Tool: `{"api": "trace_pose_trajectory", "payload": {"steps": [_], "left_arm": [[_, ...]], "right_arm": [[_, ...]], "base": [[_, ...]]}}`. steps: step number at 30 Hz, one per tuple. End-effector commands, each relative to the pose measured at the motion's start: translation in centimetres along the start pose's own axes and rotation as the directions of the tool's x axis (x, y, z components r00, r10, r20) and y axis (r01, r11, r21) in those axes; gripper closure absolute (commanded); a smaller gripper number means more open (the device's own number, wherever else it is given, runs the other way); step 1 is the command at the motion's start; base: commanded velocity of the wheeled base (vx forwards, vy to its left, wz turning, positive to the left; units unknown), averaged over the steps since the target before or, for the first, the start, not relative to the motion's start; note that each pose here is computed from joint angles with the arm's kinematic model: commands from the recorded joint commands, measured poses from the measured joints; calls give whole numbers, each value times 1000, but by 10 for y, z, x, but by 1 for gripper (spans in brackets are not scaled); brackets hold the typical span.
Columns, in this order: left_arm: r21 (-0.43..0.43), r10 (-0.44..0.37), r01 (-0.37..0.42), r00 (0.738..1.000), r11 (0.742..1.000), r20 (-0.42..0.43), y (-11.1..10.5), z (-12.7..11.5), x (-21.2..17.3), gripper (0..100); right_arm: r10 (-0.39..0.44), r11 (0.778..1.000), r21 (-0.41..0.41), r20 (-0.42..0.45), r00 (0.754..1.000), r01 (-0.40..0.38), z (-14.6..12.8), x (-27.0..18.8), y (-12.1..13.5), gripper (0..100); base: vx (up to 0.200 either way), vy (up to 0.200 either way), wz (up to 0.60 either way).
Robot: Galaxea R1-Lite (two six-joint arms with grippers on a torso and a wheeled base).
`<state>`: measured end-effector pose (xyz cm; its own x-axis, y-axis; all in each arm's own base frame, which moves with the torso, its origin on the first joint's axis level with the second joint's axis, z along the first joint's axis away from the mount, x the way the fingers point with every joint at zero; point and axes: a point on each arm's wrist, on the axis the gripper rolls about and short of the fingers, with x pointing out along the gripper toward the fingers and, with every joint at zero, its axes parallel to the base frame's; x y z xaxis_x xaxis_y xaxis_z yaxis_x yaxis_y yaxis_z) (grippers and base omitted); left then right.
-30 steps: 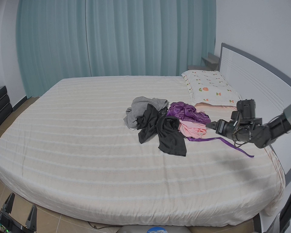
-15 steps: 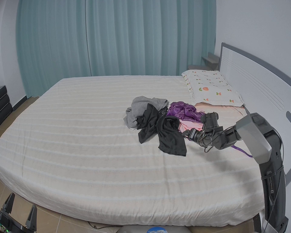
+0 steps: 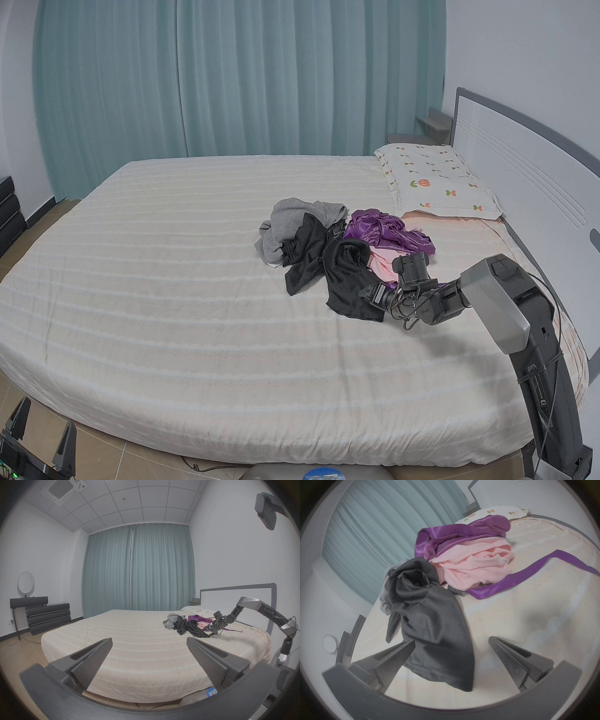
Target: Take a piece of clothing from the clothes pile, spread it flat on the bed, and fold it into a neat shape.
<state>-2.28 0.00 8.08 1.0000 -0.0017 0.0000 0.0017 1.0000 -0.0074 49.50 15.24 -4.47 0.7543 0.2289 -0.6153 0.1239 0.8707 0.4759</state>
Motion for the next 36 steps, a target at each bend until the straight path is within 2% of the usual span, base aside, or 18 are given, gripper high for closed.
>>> {"api": "trace_pose_trajectory", "payload": {"steps": [1,4,5,11,18,21,22,23,25,26,27,29,36], "left_arm": [[1,0,0,1000,1000,-5,0,-5,0,0],[0,0,0,1000,1000,-5,0,-5,0,0],[0,0,0,1000,1000,-5,0,-5,0,0],[0,0,0,1000,1000,-5,0,-5,0,0],[0,0,0,1000,1000,-5,0,-5,0,0],[1,0,0,1000,1000,-5,0,-5,0,0],[0,0,0,1000,1000,-5,0,-5,0,0],[0,0,0,1000,1000,-5,0,-5,0,0],[0,0,0,1000,1000,-5,0,-5,0,0],[0,0,0,1000,1000,-5,0,-5,0,0],[0,0,0,1000,1000,-5,0,-5,0,0],[0,0,0,1000,1000,-5,0,-5,0,0],[3,-6,6,1000,1000,-5,0,-5,0,0]], "right_arm": [[31,999,-20,-3,1000,-31,-10,7,14,0],[31,999,-26,-12,999,-31,-13,12,18,0],[31,999,-26,-12,999,-31,-13,12,18,100],[15,1000,-15,-31,999,-16,-13,14,18,100],[26,995,94,-28,999,-23,-2,-9,26,100],[54,990,132,-25,998,-50,2,-37,29,100],[98,985,145,-11,995,-95,4,-57,31,100],[102,984,146,-11,995,-100,4,-59,31,100],[214,965,150,11,977,-213,7,-99,36,100],[214,965,150,11,977,-213,7,-99,36,100],[294,944,149,21,956,-294,7,-129,40,100],[367,918,146,32,930,-368,7,-155,45,100],[486,862,98,115,866,-497,6,-224,55,100]], "base": [[0,0,0],[0,0,0],[0,0,0],[0,0,0],[0,0,0],[0,0,0],[0,0,0],[0,0,0],[0,0,0],[0,0,0],[0,0,0],[0,0,0],[0,0,0]]}}
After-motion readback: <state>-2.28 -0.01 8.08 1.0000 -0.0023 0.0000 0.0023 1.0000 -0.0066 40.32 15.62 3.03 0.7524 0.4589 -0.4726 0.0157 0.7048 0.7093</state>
